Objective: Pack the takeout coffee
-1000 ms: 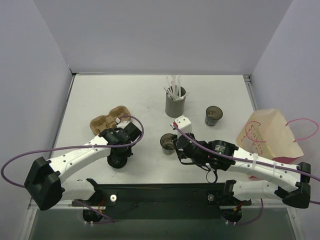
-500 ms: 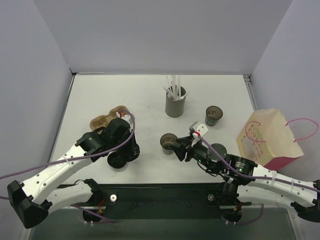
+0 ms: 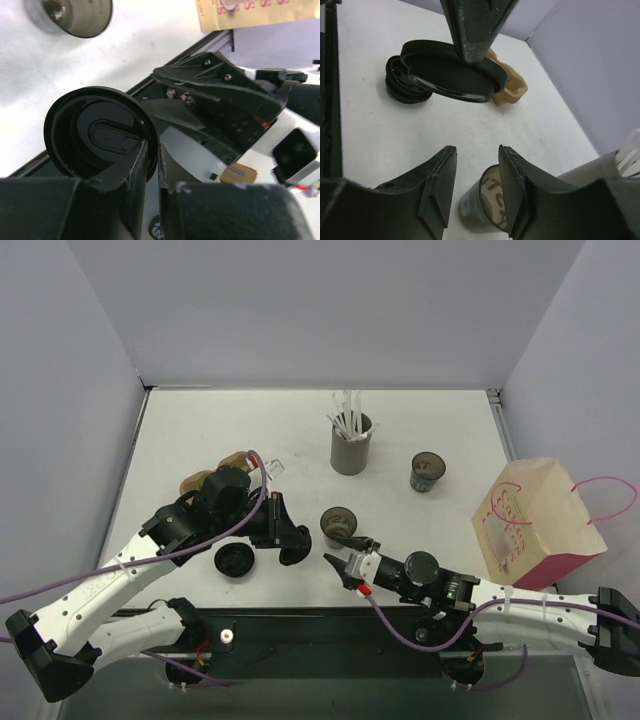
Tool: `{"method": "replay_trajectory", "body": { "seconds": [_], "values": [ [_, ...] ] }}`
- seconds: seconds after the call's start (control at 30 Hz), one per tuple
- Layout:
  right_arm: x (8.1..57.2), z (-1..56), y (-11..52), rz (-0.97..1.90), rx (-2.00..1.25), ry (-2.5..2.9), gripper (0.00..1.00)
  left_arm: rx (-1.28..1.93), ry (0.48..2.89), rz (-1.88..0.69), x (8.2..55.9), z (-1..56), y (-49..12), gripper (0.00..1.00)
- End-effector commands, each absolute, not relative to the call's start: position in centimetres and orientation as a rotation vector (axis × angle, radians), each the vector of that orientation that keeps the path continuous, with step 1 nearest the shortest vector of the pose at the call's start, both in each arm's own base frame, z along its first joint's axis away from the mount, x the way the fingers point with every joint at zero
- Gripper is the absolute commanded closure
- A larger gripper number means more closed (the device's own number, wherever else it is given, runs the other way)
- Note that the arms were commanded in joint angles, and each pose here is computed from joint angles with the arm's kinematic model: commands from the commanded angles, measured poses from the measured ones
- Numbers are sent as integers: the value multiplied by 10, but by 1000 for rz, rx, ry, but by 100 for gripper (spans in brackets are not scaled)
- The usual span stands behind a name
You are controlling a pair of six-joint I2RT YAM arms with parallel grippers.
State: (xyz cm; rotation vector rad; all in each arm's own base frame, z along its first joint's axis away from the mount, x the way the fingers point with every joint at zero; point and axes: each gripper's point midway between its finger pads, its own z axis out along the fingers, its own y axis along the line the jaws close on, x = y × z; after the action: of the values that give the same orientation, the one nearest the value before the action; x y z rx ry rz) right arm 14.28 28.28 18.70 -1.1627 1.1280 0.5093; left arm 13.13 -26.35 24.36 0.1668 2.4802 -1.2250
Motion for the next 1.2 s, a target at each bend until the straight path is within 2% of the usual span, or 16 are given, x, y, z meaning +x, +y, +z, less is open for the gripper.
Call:
{"method": "replay_trajectory", "body": {
  "seconds": [0.0, 0.33, 0.97, 1.17],
  "values": [
    [151, 259, 293, 289, -1107, 816, 60, 191, 2389, -1414, 123, 278, -278, 78],
    [132, 270, 311, 49, -1191, 583, 62, 135, 2422, -1431, 123, 275, -278, 78],
    [105, 280, 323, -28, -1141, 450, 67, -37, 2426, -1449, 134, 263, -276, 79],
    [100, 278, 326, -32, -1142, 429, 81, -100, 2395, -1509, 138, 267, -281, 80]
  ]
}}
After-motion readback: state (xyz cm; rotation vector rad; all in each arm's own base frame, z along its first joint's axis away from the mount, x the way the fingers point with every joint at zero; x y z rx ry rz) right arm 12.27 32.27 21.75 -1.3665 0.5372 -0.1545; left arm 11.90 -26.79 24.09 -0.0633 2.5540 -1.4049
